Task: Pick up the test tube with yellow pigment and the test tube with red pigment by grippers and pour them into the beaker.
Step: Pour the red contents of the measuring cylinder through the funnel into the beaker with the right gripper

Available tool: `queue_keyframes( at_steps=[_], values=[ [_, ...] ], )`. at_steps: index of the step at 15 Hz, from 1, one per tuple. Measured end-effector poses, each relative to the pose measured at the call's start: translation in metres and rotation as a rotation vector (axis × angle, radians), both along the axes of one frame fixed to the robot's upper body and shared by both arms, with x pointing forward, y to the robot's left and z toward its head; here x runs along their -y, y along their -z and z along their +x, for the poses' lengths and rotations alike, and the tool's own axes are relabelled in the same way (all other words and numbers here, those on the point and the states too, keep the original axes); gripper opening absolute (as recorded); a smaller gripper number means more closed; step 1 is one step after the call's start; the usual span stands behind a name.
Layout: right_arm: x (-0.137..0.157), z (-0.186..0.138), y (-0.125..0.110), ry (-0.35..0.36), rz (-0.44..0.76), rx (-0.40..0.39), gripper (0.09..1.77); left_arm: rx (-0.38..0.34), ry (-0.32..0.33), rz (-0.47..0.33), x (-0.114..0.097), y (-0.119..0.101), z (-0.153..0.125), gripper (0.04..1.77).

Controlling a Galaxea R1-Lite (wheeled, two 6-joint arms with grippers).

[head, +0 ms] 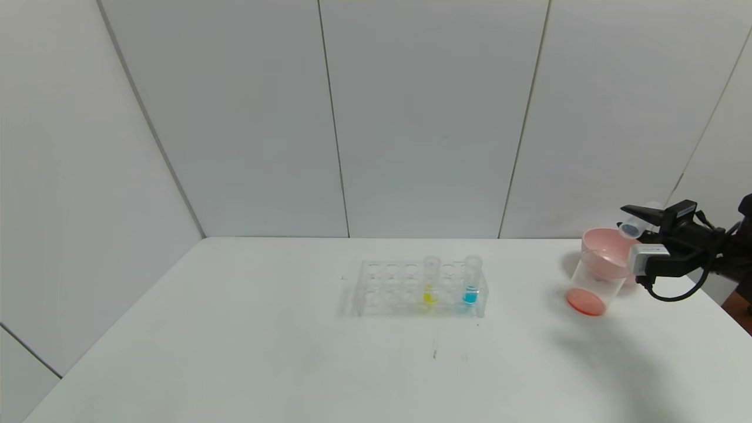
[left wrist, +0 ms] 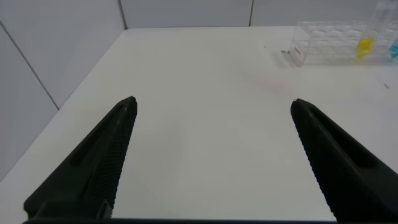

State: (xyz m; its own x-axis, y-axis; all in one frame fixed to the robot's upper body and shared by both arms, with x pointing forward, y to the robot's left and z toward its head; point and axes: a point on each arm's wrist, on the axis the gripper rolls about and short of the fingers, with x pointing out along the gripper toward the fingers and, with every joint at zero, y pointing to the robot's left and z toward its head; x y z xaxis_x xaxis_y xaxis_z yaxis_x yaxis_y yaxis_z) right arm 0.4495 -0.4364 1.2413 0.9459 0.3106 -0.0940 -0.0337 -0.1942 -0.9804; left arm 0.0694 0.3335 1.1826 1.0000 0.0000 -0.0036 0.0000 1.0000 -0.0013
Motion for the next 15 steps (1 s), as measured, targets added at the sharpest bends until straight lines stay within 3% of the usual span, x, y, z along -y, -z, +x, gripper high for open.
queue_keyframes(
  at_steps=[2,4,9,12,15],
  values=[
    [0.000,0.000,0.000,0.007,0.010,-0.005,0.56,0.000,0.000,0.000,0.000,0.000,0.000,1.76],
    [0.000,0.000,-0.004,0.032,0.102,-0.032,0.56,0.000,0.000,0.000,0.000,0.000,0.000,1.76],
    [0.003,0.000,-0.028,0.219,0.644,-0.150,0.56,0.000,0.000,0.000,0.000,0.000,0.000,1.76],
    [0.004,-0.002,-0.045,0.261,1.046,-0.187,0.56,0.000,0.000,0.000,0.000,0.000,0.000,1.76],
    [0.009,-0.004,-0.049,0.290,1.313,-0.217,0.56,0.000,0.000,0.000,0.000,0.000,0.000,1.76]
  ],
)
